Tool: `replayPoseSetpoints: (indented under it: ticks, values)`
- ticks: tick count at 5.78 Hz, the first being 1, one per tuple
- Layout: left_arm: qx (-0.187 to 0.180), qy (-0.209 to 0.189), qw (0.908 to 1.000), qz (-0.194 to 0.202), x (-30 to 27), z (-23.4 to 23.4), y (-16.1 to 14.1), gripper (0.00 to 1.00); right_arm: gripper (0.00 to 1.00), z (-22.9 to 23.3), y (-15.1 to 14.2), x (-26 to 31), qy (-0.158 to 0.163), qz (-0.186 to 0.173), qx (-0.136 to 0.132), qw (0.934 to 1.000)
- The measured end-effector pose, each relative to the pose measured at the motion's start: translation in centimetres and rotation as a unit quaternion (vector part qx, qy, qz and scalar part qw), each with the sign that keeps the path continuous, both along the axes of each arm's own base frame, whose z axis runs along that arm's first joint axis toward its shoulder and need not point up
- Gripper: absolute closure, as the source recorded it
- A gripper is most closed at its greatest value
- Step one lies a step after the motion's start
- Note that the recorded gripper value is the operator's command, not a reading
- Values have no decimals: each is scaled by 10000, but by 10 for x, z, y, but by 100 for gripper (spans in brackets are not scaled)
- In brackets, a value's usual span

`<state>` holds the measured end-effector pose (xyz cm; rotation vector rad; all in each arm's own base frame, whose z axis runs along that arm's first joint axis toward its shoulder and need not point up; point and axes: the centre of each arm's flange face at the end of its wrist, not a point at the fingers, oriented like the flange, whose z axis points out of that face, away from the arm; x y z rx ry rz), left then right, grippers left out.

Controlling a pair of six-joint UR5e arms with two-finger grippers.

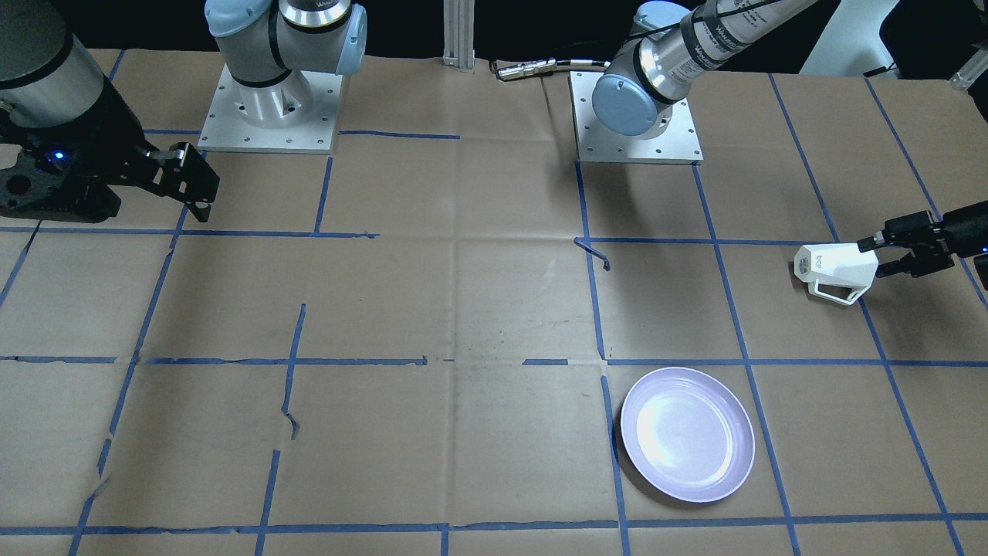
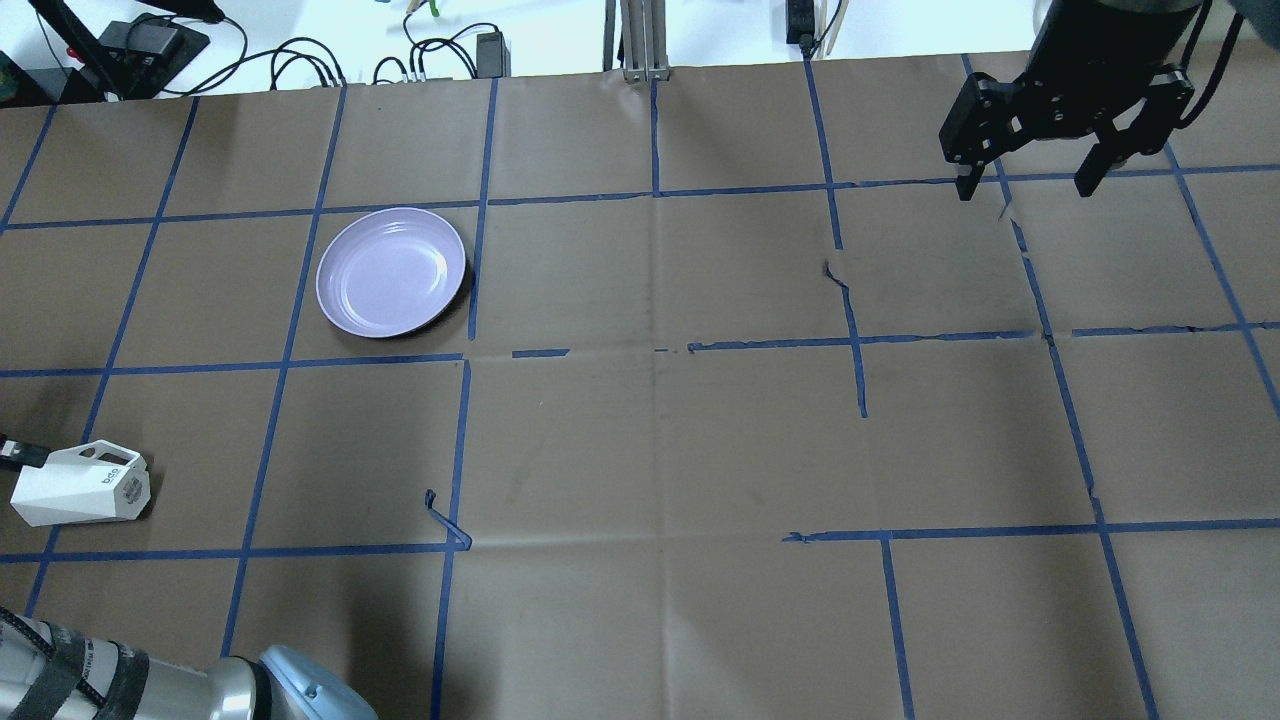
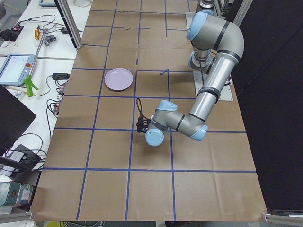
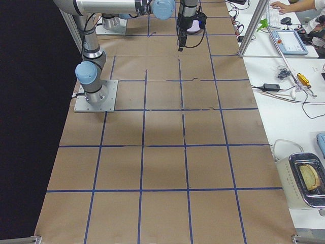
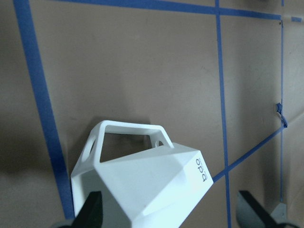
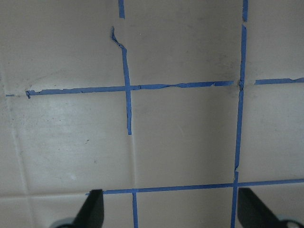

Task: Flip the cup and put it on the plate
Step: 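Close the left gripper on the white mug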

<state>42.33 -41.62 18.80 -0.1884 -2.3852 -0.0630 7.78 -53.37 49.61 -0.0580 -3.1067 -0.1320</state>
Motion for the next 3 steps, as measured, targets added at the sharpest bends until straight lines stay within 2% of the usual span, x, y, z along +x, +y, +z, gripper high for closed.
replayPoseSetpoints:
  ticks: [1, 2, 3]
  values:
    - [95, 165, 9998, -35, 1, -16, 5, 38, 0, 0, 0, 0, 0, 0, 0, 10000]
    - [106, 287, 9995, -61, 2, -25, 7, 68, 0, 0, 0, 0, 0, 0, 0, 10000]
    - [105, 392, 9991, -103, 0, -22, 8, 82, 0, 0, 0, 0, 0, 0, 0, 10000]
